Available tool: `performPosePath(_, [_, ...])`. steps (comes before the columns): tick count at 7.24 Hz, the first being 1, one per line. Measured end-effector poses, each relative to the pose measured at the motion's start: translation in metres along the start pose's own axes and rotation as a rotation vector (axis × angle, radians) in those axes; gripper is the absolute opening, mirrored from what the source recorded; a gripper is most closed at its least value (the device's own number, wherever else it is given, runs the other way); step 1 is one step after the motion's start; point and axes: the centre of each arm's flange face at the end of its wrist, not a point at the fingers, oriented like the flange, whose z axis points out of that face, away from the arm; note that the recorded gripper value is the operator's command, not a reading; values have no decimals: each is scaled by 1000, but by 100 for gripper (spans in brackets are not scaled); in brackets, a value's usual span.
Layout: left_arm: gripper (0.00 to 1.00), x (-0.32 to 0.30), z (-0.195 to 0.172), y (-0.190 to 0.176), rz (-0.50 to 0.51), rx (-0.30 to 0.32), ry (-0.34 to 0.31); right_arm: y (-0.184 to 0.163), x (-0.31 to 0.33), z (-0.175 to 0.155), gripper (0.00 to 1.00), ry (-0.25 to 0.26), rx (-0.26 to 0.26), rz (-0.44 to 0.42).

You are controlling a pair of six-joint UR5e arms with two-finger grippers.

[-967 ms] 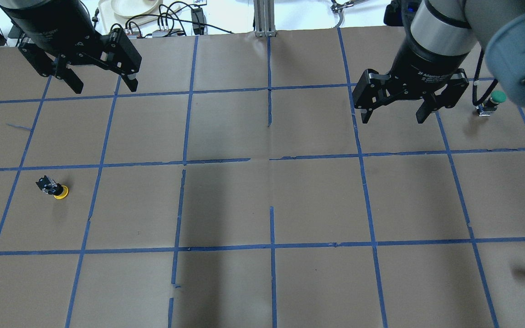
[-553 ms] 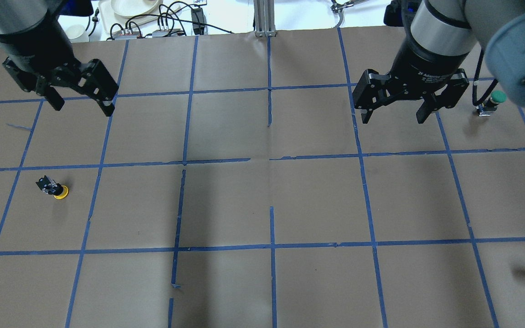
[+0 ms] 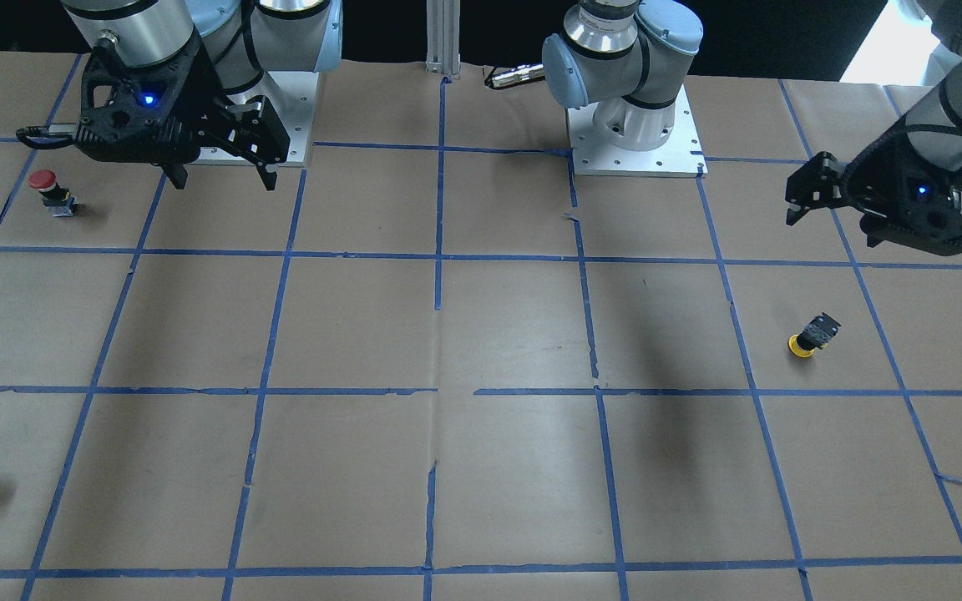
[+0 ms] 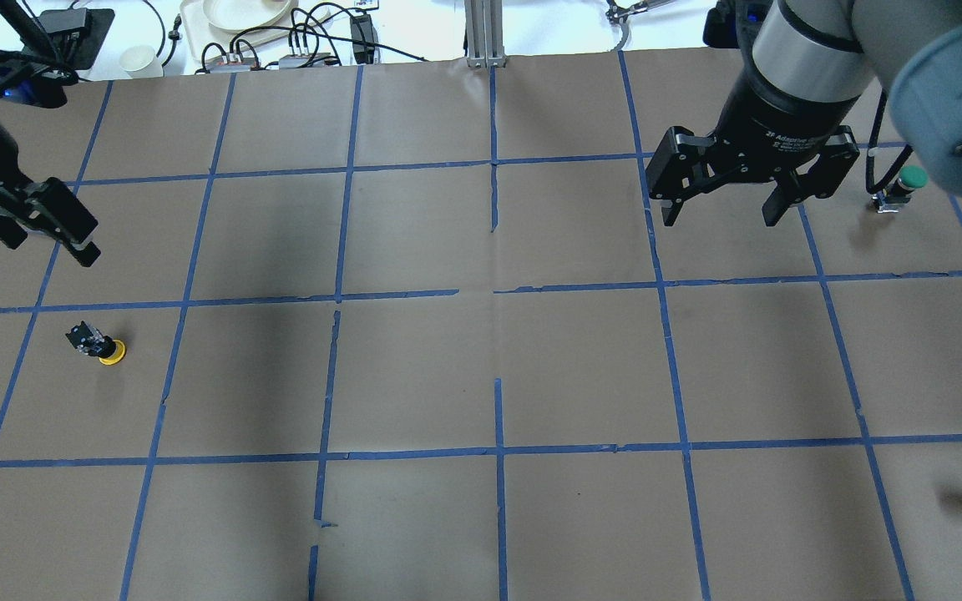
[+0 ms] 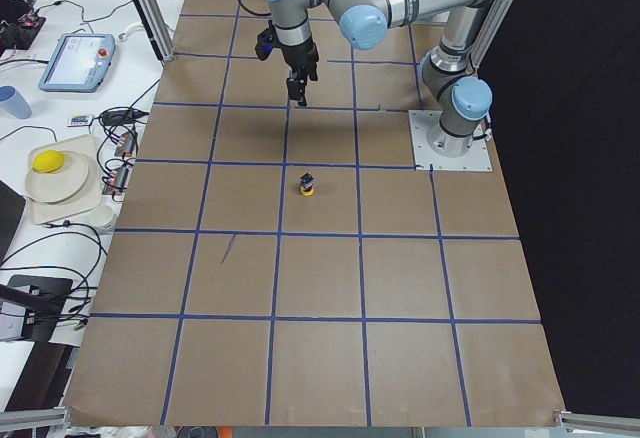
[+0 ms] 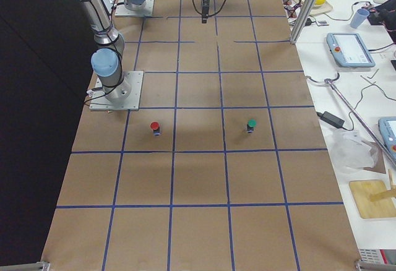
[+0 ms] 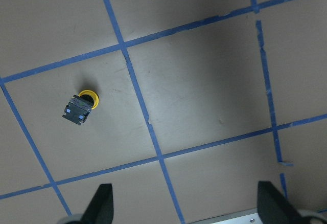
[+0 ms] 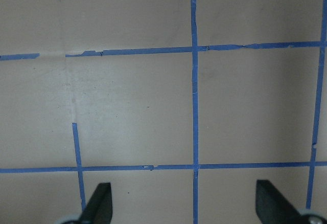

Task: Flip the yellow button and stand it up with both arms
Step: 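Lower the left gripper over the yellow button and grasp it, then lift the yellow button with the left gripper and carry it toward the table center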

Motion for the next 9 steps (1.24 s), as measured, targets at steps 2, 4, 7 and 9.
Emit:
performPosePath(2, [100, -34, 73, 16, 164, 62, -68, 0, 0, 0, 99, 0, 1, 0])
performPosePath(4, [99, -45, 133, 23, 301, 111, -127, -1, 0, 0, 99, -2, 4, 2])
performPosePath(7, [98, -73, 182, 33, 339, 147, -48, -1, 0, 0, 99, -3, 4, 3])
performPosePath(9, [96, -79, 189, 31, 340, 161, -35, -1, 0, 0, 99, -2, 4, 3])
